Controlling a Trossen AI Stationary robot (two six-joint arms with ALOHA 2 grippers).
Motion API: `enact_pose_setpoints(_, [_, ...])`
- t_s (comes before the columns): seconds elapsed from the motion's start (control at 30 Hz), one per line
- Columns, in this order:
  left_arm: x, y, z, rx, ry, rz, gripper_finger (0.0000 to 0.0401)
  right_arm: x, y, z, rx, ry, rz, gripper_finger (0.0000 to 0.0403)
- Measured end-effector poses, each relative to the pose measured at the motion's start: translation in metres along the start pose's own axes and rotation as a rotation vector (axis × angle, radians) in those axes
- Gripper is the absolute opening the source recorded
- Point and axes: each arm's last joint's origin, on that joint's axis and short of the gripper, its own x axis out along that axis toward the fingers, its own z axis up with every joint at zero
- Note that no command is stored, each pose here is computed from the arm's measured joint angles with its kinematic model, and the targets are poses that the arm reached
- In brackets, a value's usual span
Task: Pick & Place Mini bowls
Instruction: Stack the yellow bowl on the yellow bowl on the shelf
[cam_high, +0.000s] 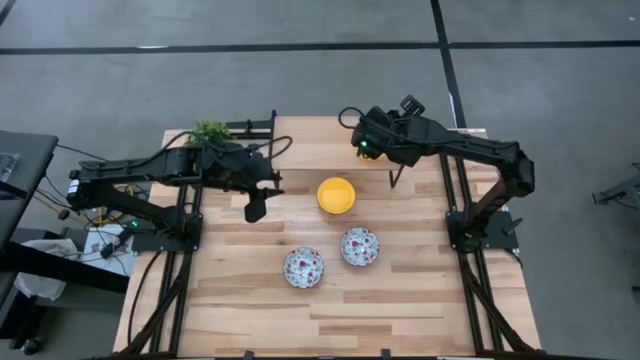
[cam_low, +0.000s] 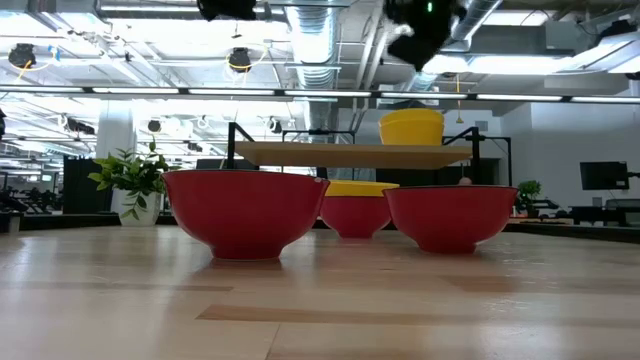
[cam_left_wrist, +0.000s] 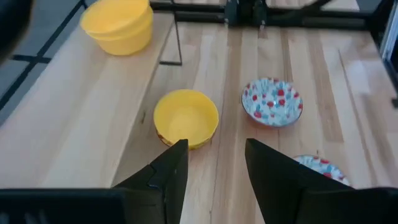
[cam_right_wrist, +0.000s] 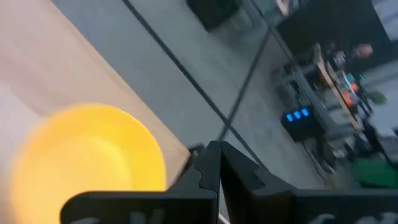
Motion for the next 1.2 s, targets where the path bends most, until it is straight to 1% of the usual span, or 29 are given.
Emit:
enact_pose_setpoints(0.1, [0.017,-0.003,-0.012,0.048,0.049,-0.015,0.0159,-0.031,-0.003,-0.003,0.01,-0.083,0.068,0.0002])
enact_pose_setpoints(0.17, [0.032,-0.005,-0.019,0.088,0.096,-0.036,0.0159,-0.052,-0.006,-0.009,0.034,-0.135,0.147,0.0001])
enact_pose_setpoints(0.33, [0.069,-0.013,-0.034,0.189,0.215,-0.134,0.0159,-0.101,-0.014,-0.028,0.081,-0.224,0.471,0.0001])
enact_pose_setpoints(0.4, [0.082,-0.017,-0.036,0.242,0.233,-0.176,0.0159,-0.119,-0.015,-0.036,0.065,-0.25,0.593,0.0001])
enact_pose_setpoints(0.5, [0.101,-0.023,-0.039,0.341,0.242,-0.213,0.0159,-0.141,-0.013,-0.047,0.044,-0.277,0.735,0.0001])
enact_pose_setpoints(0.57, [0.113,-0.027,-0.041,0.394,0.248,-0.229,0.0159,-0.155,-0.011,-0.055,0.034,-0.285,0.794,0.0002])
enact_pose_setpoints(0.67, [0.127,-0.033,-0.045,0.46,0.255,-0.248,0.0159,-0.172,-0.006,-0.068,-0.003,-0.285,0.841,0.0004])
enact_pose_setpoints(0.8, [0.14,-0.035,-0.047,0.5,0.248,-0.254,0.0159,-0.188,0.002,-0.083,-0.066,-0.277,0.87,0.0003])
enact_pose_setpoints(0.97, [0.147,-0.035,-0.049,0.556,0.242,-0.255,0.0159,-0.203,0.01,-0.093,-0.062,-0.279,0.91,0.0001])
enact_pose_setpoints(1.07, [0.149,-0.034,-0.045,0.599,0.2,-0.247,0.0159,-0.208,0.015,-0.096,-0.054,-0.274,0.924,0.0002])
enact_pose_setpoints(1.2, [0.154,-0.035,-0.036,0.666,0.096,-0.221,0.0159,-0.214,0.019,-0.101,-0.044,-0.263,0.937,0.0001])
